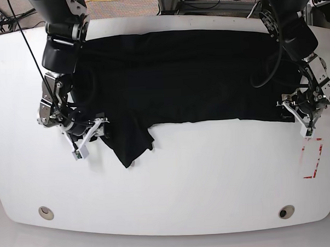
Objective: Fold the T-shirt properly
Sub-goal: 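Grasp the shirt's loose edge with both grippers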
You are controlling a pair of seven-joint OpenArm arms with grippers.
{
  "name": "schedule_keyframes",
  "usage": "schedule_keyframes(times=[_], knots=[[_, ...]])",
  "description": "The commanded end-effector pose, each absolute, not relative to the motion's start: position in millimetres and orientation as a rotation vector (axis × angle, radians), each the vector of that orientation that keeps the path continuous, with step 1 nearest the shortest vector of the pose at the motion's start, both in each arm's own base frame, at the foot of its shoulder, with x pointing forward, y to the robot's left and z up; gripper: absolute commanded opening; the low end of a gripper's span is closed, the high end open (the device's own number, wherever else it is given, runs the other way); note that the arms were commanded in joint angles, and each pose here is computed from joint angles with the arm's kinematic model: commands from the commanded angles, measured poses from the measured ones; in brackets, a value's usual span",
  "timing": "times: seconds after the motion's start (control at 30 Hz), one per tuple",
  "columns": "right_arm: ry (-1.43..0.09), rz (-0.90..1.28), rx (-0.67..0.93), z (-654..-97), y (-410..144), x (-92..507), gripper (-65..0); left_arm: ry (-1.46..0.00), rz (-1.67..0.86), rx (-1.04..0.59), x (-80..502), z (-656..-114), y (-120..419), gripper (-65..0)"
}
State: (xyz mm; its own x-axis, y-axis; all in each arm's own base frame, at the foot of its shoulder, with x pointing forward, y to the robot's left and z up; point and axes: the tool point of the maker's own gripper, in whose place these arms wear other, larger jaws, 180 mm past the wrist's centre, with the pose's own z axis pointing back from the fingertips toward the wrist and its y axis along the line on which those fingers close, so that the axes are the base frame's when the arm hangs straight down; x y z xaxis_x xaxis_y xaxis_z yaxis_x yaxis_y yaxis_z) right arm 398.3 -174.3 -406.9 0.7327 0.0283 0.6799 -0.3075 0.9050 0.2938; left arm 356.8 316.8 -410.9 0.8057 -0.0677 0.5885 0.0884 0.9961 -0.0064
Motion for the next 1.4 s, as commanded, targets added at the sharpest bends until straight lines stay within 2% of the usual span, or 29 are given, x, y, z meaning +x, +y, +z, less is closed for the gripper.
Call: schedule_keyframes(times=[0.0, 0.13, 0.4, 0.7, 0.8, 0.9, 0.93, 1.0, 1.17, 1.37], knots=[[-0.767, 0.191, 0.409, -397.8, -175.3, 413.6, -24.6, -0.594, -0.091, -0.016, 352.6, -411.8, 321.6, -27.2], [-0.759, 0.182, 0.429, -404.9, -169.0, 423.2, -24.7, -0.588, -0.111, -0.016, 354.0, -412.6, 317.4, -28.5], [-0.739, 0.222, 0.465, -406.7, -146.0, 430.7, -24.7, -0.546, -0.151, -0.018, 343.4, -425.0, 309.1, -45.4], [-0.745, 0.258, 0.507, -401.9, -113.8, 436.2, -25.7, -0.545, -0.154, -0.018, 342.7, -425.9, 308.4, -52.4], [-0.762, 0.257, 0.519, -398.4, -108.5, 439.5, -33.6, -0.546, -0.154, -0.017, 342.8, -425.5, 309.1, -57.9], [-0.782, 0.254, 0.523, -395.7, -107.3, 442.3, -49.6, -0.548, -0.155, -0.017, 343.2, -425.4, 308.8, -62.9], [-0.786, 0.253, 0.525, -395.1, -106.4, 442.9, -56.8, -0.548, -0.155, -0.017, 343.2, -425.4, 308.8, -64.0], [-0.789, 0.253, 0.523, -393.7, -107.3, 444.1, -65.0, -0.549, -0.155, -0.017, 343.8, -424.9, 308.8, -65.0], [-0.798, 0.257, 0.515, -390.2, -110.5, 446.1, -65.0, -0.559, -0.156, -0.015, 347.5, -421.4, 309.0, -65.0], [-0.809, 0.298, 0.415, -369.0, -146.3, 449.5, -65.0, -0.620, -0.182, 0.065, 357.2, -388.8, 319.7, -65.0]])
